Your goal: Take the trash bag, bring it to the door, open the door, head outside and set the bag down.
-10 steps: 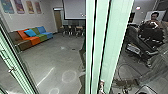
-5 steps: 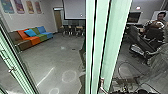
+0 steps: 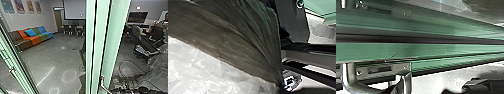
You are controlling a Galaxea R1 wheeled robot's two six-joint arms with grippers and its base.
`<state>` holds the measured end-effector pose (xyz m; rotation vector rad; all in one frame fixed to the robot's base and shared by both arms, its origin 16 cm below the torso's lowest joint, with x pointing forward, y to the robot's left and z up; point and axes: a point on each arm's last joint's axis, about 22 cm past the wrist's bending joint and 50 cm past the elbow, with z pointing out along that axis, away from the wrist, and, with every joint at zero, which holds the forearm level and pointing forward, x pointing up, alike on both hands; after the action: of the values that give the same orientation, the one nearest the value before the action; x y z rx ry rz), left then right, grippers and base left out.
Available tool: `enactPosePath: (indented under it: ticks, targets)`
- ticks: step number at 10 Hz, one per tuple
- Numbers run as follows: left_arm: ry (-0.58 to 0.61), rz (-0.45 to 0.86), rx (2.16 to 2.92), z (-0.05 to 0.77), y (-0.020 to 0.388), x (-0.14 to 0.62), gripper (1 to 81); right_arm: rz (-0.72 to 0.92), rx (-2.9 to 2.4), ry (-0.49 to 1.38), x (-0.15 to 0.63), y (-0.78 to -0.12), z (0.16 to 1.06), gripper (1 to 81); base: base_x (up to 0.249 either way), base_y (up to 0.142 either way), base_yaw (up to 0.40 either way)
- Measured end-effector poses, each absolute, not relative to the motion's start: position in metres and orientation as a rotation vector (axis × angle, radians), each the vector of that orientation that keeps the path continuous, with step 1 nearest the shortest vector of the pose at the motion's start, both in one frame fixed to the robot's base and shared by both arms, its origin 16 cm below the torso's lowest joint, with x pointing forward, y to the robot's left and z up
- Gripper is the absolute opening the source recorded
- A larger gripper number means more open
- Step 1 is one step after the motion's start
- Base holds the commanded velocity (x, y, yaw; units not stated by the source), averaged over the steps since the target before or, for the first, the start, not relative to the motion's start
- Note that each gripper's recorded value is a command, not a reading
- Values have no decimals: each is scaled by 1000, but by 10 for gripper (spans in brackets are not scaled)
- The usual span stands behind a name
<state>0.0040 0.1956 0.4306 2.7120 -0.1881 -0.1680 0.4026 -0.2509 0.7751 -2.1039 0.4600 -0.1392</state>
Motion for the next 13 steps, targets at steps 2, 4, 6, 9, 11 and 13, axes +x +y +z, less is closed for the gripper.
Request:
enactPosePath:
  ticks: [2, 4, 6, 9, 11, 13]
  targets:
    - [-188, -168, 2711, 431, 195, 4, 10, -154, -2107, 475, 411, -261, 781, 811, 0, 0, 0]
    - [-186, -168, 2711, 431, 195, 2, 10, -154, -2164, 487, 405, -307, 784, 811, 0, 0, 0]
    - [-188, -179, 2707, 431, 194, 0, 10, -344, -2478, 675, 363, -516, 750, 811, 0, 0, 0]
    - [-191, -177, 2707, 431, 194, 1, 10, -412, -2486, 731, 374, -536, 757, 811, 0, 0, 0]
    - [-192, -178, 2706, 431, 193, 1, 10, -431, -2482, 737, 385, -536, 763, 811, 0, 0, 0]
    - [-191, -178, 2706, 431, 193, 1, 10, -462, -2504, 744, 394, -541, 765, 811, 0, 0, 0]
